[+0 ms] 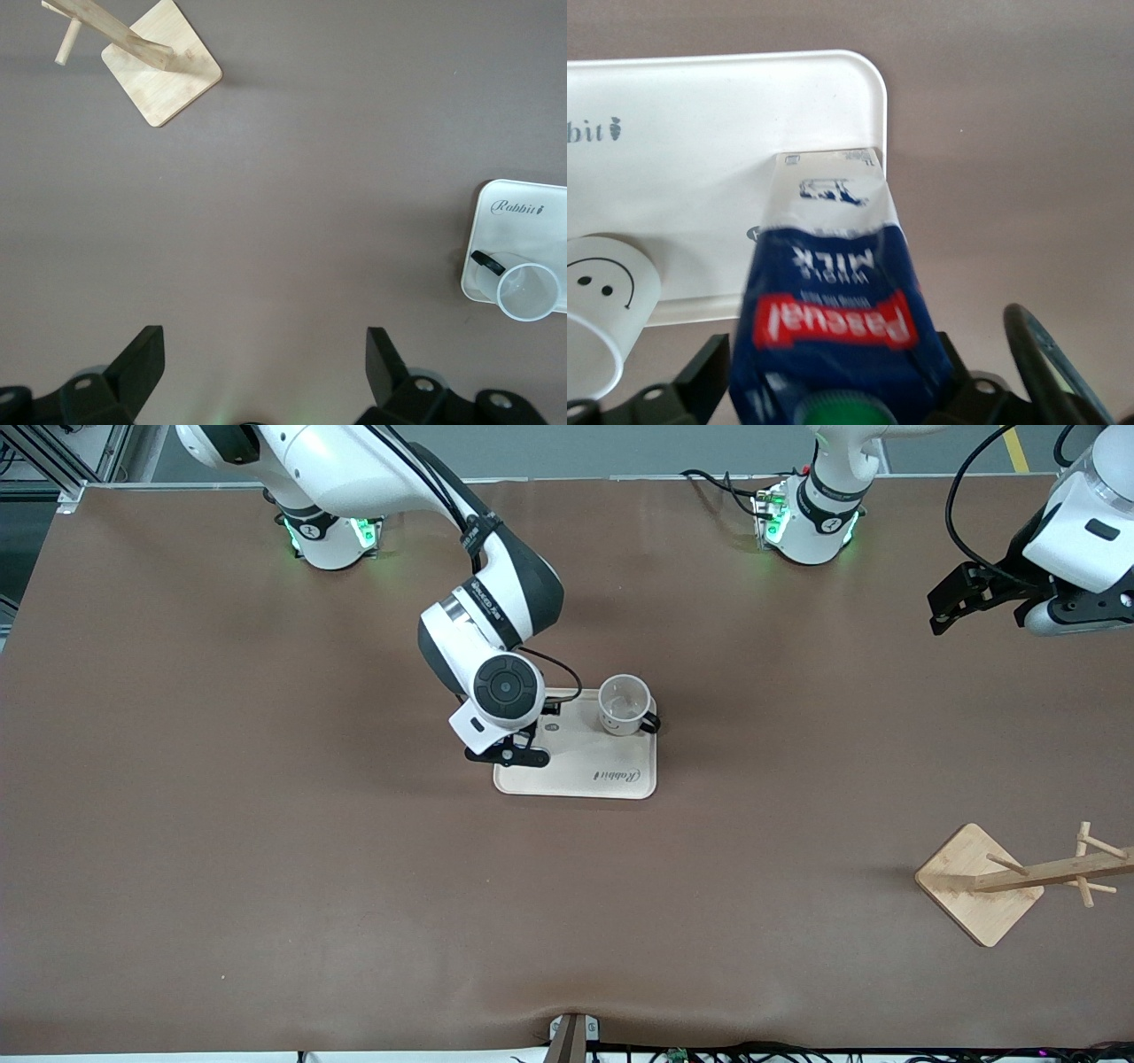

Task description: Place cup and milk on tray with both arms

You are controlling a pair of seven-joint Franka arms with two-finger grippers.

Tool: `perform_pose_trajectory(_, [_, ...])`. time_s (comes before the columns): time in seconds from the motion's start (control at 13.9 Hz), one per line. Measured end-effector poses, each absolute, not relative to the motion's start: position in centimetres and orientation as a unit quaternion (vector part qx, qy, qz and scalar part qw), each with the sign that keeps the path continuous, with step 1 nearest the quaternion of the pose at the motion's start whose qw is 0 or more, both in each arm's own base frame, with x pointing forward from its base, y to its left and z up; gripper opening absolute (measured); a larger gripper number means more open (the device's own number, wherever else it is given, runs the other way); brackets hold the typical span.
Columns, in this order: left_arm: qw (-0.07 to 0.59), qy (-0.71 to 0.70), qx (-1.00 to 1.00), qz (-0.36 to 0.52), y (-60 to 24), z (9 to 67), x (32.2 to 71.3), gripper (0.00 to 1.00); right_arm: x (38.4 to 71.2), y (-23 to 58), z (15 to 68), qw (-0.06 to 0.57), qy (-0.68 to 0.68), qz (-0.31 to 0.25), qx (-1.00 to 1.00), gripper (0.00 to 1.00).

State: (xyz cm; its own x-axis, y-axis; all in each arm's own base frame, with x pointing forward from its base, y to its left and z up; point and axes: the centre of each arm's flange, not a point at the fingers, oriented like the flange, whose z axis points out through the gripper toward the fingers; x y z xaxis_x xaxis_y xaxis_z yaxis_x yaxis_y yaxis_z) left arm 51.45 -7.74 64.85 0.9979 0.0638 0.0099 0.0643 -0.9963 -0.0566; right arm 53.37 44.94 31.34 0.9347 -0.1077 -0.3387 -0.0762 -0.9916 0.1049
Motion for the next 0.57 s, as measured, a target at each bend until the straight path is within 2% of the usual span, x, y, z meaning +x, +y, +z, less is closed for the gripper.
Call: perform_pose_trajectory(0.57, [0.014,-0.041,-0.999,0.002,-6.1,64.5,51.7,1.00,53.9,44.7,31.3,0.044,-0.051,-0.170,0.983,1.00])
